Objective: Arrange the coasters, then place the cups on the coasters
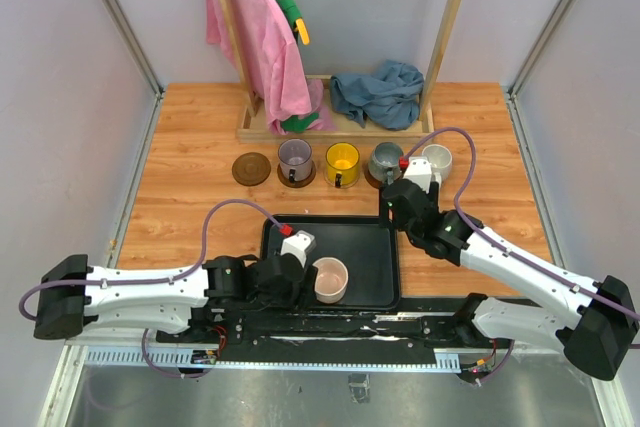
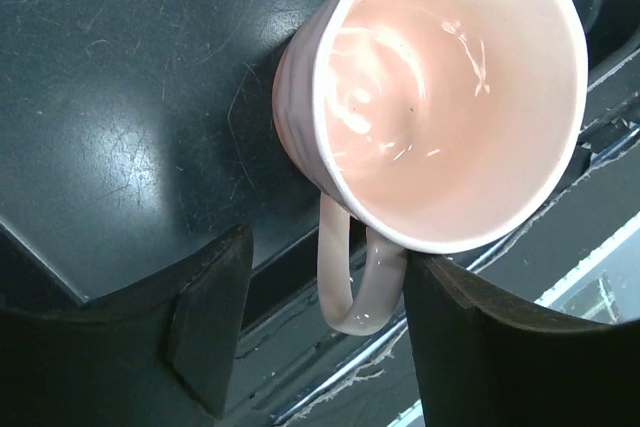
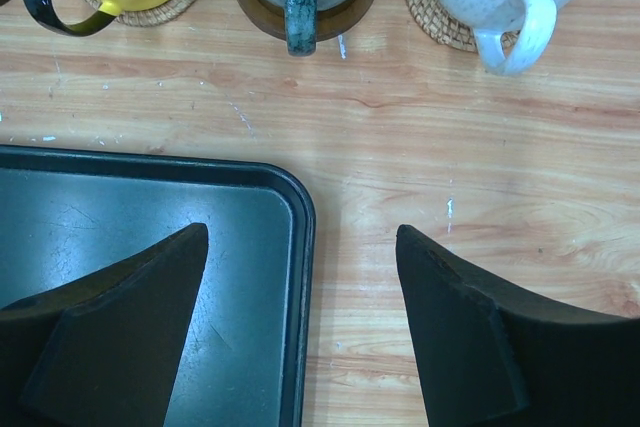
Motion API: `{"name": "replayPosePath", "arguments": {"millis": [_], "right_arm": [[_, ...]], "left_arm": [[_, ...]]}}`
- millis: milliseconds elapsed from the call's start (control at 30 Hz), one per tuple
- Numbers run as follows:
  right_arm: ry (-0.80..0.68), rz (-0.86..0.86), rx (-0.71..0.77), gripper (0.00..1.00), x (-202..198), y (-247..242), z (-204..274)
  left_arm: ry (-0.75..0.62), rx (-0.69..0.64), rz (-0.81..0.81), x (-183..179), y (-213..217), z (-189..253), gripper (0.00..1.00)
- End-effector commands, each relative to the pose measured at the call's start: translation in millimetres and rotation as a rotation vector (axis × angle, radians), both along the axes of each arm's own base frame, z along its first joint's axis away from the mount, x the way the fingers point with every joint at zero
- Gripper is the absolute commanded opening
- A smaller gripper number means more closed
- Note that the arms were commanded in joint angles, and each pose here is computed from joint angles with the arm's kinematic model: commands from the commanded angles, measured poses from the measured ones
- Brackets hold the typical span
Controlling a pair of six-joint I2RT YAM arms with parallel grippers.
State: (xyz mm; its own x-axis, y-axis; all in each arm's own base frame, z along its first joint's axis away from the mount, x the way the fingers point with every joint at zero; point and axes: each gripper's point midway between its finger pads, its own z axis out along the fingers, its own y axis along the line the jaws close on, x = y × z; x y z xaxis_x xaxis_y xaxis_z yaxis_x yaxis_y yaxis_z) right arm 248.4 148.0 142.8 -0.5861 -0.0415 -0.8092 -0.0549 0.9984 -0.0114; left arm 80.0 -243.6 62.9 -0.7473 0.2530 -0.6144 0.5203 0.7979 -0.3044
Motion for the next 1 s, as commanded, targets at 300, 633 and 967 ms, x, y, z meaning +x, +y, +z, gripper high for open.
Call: {"name": "replayPosePath", "arguments": {"millis": [300,633,967], "right_arm": [[0.001,-0.029,0.011,0.77,-3,-8,-3],[0.007,-0.027,0.011,0.77,-3,-7,-7],[0.009,-0.026,0.015,0.77,-3,-6,-8]], "left_arm": [[-0.068,0.012,-0.036,10,-15,1,0.56],[-0.063,0.036,-0.053,9,-17,-8,0.19],[-0.118,0.023,-0.005,20,-17,5,0.00]]}}
